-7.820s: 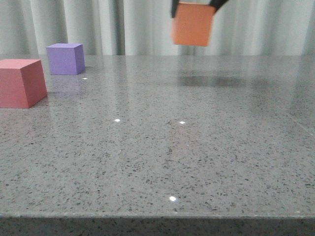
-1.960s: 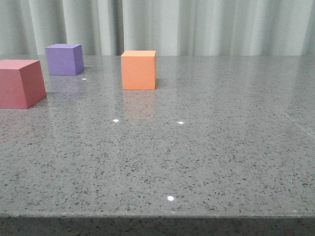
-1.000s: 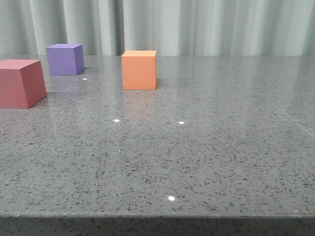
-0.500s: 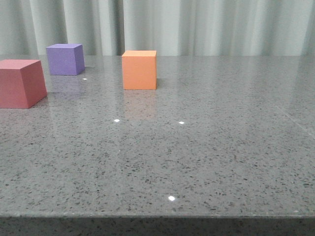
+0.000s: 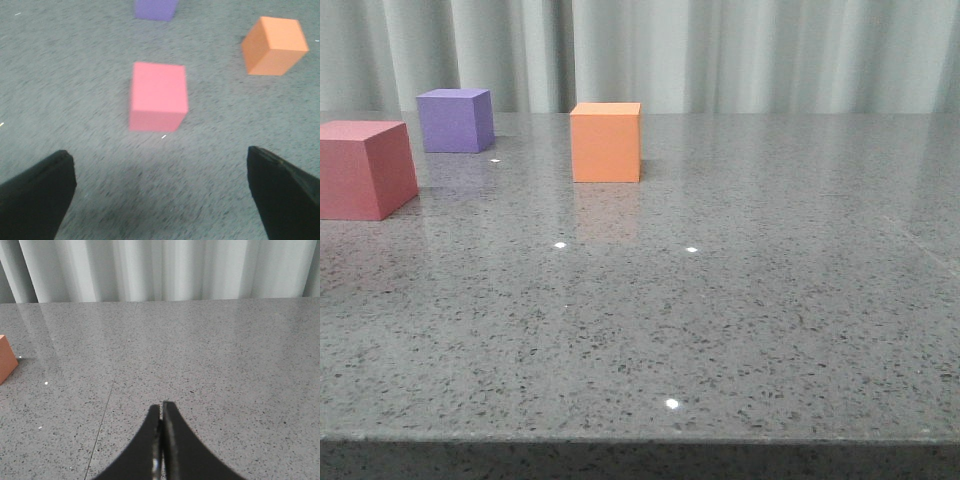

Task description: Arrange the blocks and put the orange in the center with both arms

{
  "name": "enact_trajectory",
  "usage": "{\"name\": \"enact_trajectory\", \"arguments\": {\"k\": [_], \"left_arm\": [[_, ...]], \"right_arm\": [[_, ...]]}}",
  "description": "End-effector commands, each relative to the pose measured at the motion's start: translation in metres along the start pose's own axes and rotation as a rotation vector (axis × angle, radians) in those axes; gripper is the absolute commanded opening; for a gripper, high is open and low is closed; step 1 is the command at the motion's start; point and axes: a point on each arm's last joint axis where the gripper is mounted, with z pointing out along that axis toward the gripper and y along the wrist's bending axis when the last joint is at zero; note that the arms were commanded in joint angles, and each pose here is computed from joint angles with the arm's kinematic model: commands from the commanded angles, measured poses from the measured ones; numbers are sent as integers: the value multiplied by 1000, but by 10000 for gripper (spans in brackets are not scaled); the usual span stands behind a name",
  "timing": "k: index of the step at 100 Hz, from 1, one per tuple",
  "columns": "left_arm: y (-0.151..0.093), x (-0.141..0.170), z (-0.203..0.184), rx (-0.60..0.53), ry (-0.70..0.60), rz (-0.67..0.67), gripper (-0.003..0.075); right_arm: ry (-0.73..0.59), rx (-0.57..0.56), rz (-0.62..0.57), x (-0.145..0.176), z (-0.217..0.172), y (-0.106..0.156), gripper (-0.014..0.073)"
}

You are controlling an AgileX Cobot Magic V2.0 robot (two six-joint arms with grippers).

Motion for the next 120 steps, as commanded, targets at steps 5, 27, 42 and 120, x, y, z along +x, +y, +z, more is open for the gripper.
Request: {"name": "enact_trajectory", "arguments": {"k": [5,27,42,120], "left_arm": [[-22,-34,18,89,-64,34,651],[-64,-67,68,160,-8,64,651],[-95,-85,94,146,-24,85,647],[-178,-117,187,79,-28,106,640]], "right_arm": [[-93,-5,-11,-15,-2,1,-68],[-93,-5,-11,-15,-2,1,-68],[-93,-5,-11,-15,-2,1,-68],[-93,-5,-11,-15,-2,1,-68]]}}
